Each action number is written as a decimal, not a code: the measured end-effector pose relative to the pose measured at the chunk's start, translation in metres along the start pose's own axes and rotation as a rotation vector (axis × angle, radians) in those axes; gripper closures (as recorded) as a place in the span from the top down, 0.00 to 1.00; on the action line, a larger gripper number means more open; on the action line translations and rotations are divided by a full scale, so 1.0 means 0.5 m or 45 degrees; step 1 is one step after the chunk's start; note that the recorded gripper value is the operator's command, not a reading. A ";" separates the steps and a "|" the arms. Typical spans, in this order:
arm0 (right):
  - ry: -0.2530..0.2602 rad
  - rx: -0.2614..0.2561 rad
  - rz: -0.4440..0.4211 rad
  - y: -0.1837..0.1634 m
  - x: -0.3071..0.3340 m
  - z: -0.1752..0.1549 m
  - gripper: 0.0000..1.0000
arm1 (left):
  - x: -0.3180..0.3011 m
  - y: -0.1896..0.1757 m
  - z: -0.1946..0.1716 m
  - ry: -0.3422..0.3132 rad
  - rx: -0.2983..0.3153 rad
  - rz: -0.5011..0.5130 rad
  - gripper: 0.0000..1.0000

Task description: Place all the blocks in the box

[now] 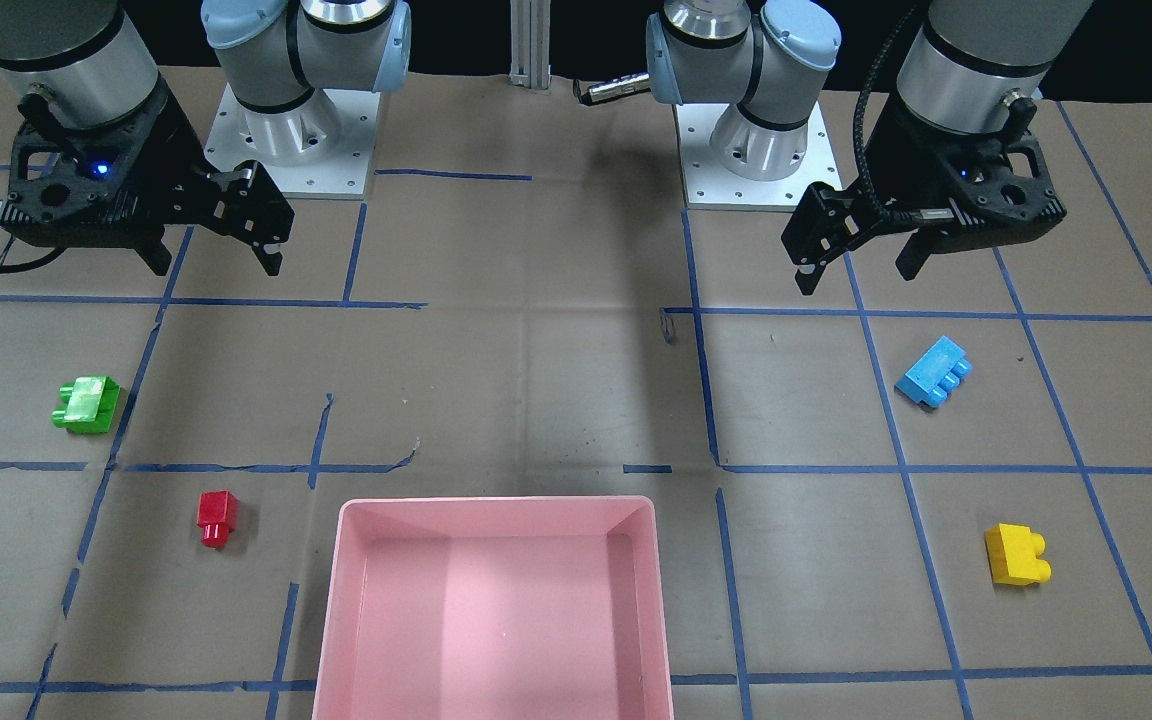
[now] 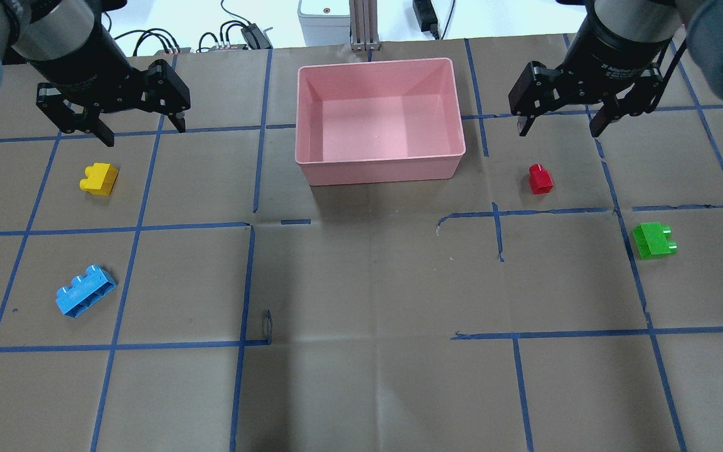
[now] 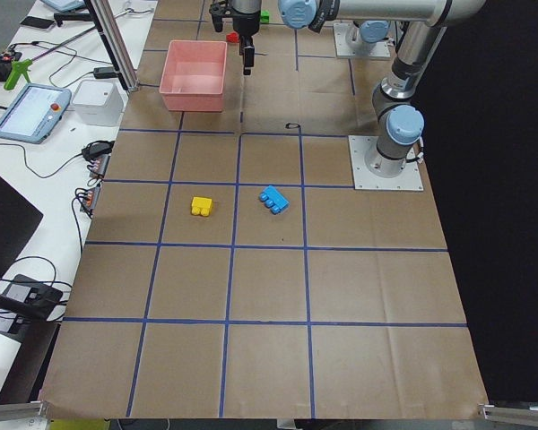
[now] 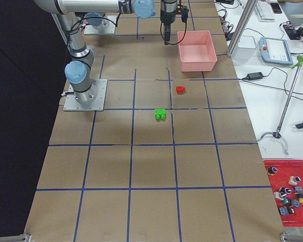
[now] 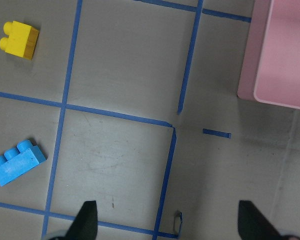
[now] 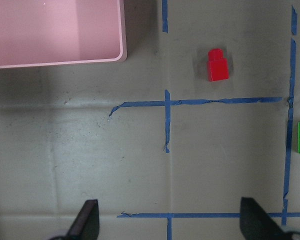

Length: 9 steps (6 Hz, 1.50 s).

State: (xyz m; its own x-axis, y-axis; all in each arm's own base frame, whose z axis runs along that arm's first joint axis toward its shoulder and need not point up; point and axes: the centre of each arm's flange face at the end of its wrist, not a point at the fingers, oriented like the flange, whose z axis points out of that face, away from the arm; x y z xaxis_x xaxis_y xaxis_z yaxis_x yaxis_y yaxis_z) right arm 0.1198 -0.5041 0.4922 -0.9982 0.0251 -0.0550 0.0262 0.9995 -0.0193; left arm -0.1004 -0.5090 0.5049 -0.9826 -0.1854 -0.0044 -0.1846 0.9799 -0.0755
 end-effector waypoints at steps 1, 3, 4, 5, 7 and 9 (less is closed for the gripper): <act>0.001 0.000 -0.001 0.000 0.000 0.001 1.00 | 0.000 0.000 0.000 0.002 0.000 -0.001 0.99; 0.002 -0.009 -0.001 -0.004 0.001 0.006 1.00 | 0.001 0.000 -0.002 0.004 0.002 -0.003 0.99; 0.001 -0.010 -0.001 -0.004 0.001 0.007 1.00 | 0.001 0.000 -0.001 0.003 0.002 -0.003 0.99; 0.000 -0.011 -0.001 -0.004 0.001 0.007 1.00 | 0.001 0.000 0.000 0.003 0.001 -0.003 0.99; 0.000 -0.011 -0.001 -0.004 0.000 0.007 1.00 | -0.002 0.003 -0.005 0.000 0.007 0.004 0.99; 0.000 -0.016 -0.001 -0.006 0.001 0.011 1.00 | -0.071 -0.006 -0.004 -0.008 0.004 0.058 0.99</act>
State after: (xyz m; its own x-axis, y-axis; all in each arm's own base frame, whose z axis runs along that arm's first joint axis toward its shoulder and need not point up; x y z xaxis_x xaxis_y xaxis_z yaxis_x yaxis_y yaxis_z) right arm 0.1197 -0.5072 0.4867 -0.9982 0.0242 -0.0552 0.0247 0.9997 -0.0072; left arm -0.0652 -0.5051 0.5074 -0.9899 -0.1411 -0.0140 -0.1396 0.9871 -0.0781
